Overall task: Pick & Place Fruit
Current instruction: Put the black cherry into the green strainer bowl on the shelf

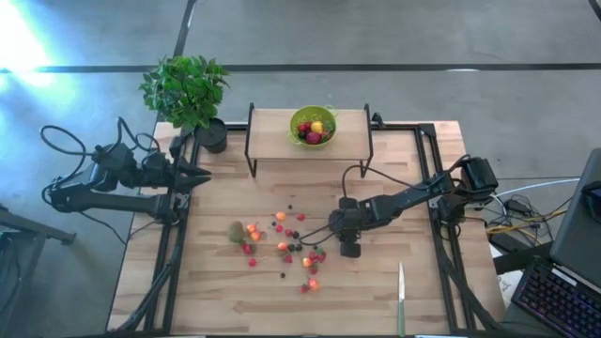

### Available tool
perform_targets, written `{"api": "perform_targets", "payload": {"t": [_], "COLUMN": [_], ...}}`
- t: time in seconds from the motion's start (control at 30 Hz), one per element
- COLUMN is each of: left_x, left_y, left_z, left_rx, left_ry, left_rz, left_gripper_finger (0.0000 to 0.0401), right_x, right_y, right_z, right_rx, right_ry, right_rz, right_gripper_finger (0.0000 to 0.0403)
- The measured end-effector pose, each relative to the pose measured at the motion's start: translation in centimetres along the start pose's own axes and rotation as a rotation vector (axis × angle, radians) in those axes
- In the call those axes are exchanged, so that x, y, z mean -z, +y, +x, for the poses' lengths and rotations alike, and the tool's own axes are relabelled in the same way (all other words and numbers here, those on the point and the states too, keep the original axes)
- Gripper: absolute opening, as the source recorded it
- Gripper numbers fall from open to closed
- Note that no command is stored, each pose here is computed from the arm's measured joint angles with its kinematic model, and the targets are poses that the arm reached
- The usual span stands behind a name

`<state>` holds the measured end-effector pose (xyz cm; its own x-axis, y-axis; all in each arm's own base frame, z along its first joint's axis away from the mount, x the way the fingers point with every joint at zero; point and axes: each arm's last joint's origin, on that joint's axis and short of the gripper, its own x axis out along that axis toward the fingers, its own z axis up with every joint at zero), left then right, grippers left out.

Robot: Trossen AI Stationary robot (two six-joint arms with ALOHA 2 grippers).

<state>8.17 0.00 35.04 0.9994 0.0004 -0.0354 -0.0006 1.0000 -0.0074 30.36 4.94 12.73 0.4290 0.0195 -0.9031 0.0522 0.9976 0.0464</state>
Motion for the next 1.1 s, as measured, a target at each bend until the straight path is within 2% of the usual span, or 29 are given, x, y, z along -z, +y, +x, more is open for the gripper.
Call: {"api": "perform_targets", "payload": {"t": [0.13,0.3,0.5,0.6,0.77,0.9,1.1], "left_x": [0.0,0.0,0.0,0.0,0.0,0.0,0.0], "left_y": [0.0,0.0,0.0,0.0,0.0,0.0,0.0], "left_z": [0.0,0.0,0.0,0.0,0.0,0.0,0.0], "left_rx": [0.0,0.0,0.0,0.0,0.0,0.0,0.0], "left_ry": [0.0,0.0,0.0,0.0,0.0,0.0,0.0], "left_rz": [0.0,0.0,0.0,0.0,0.0,0.0,0.0], "left_gripper_finger": [0.0062,0.0062,0.0062,0.0062,0.0062,0.0062,0.0062], "right_x": [0.0,-1.1,-5.1,-7.6,-10.9,-12.9,-14.5], "right_y": [0.0,0.2,0.5,0.1,-2.0,-4.6,-9.3], "right_z": [0.0,-1.1,-6.7,-10.6,-16.5,-20.0,-21.2], "right_rx": [0.0,-0.014,-0.011,0.024,0.103,0.173,0.276], "right_ry": [0.0,-0.032,-0.155,-0.287,-0.483,-0.599,-0.62], "right_rz": [-0.004,-0.063,-0.2,-0.249,-0.281,-0.239,-0.145], "right_gripper_finger": [0.0131,0.0109,0.0116,0.0127,0.0114,0.0105,0.0126]}}
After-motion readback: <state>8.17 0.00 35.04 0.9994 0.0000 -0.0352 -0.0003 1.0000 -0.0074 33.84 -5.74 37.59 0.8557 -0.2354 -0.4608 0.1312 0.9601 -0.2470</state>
